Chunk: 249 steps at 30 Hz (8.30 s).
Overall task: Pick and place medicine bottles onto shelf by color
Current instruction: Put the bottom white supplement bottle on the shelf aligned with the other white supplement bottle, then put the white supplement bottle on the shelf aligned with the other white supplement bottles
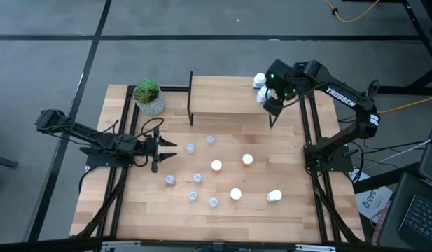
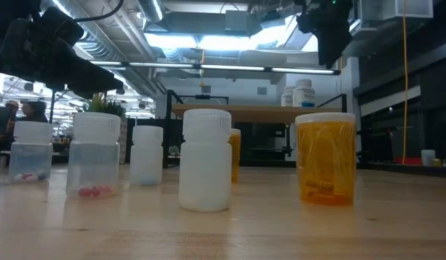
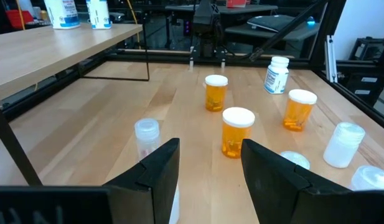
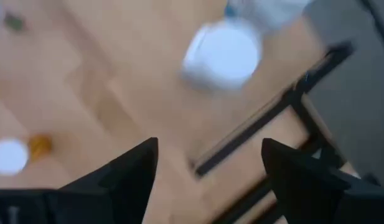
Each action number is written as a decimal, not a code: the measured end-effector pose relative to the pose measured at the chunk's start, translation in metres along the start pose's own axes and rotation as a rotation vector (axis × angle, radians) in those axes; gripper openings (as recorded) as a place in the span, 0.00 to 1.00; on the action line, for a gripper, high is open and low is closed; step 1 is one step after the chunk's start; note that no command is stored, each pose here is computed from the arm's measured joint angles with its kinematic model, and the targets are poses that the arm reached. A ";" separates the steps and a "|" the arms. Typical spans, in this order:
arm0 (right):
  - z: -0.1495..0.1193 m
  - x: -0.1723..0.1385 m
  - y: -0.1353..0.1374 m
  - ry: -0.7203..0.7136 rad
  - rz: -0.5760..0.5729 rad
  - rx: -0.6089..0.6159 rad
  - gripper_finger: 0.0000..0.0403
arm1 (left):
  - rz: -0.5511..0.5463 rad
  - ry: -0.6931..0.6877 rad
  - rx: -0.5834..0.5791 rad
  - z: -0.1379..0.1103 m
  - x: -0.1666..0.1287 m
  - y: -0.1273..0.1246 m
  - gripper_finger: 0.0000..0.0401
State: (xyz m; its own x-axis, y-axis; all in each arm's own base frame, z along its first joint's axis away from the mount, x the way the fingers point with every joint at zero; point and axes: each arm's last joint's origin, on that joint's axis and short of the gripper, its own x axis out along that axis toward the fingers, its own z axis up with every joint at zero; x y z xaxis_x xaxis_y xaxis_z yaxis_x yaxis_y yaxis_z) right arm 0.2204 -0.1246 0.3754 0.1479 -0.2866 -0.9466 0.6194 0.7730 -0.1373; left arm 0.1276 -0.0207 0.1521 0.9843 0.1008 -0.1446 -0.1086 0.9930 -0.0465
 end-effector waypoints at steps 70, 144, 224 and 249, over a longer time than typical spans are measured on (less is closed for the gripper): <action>0.028 0.079 0.039 -0.136 -0.191 -0.085 0.23 | 0.000 0.000 -0.004 0.000 0.000 0.000 0.41; 0.030 0.062 -0.046 -0.164 -0.031 0.231 0.23 | -0.001 0.000 -0.027 0.000 0.000 0.000 0.41; -0.190 -0.028 0.212 0.124 0.490 -0.257 0.25 | 0.000 0.001 -0.026 0.000 0.000 0.000 0.41; -0.206 0.011 0.224 0.152 0.482 -0.462 0.52 | 0.000 0.001 -0.023 0.000 0.000 0.000 0.41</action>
State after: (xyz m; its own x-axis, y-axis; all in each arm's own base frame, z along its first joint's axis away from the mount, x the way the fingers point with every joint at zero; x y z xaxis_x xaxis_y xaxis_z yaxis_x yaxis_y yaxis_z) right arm 0.2022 0.1617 0.2743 0.1936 0.2067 -0.9591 0.1139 0.9662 0.2312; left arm 0.1276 -0.0207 0.1520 0.9842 0.1009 -0.1456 -0.1118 0.9913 -0.0688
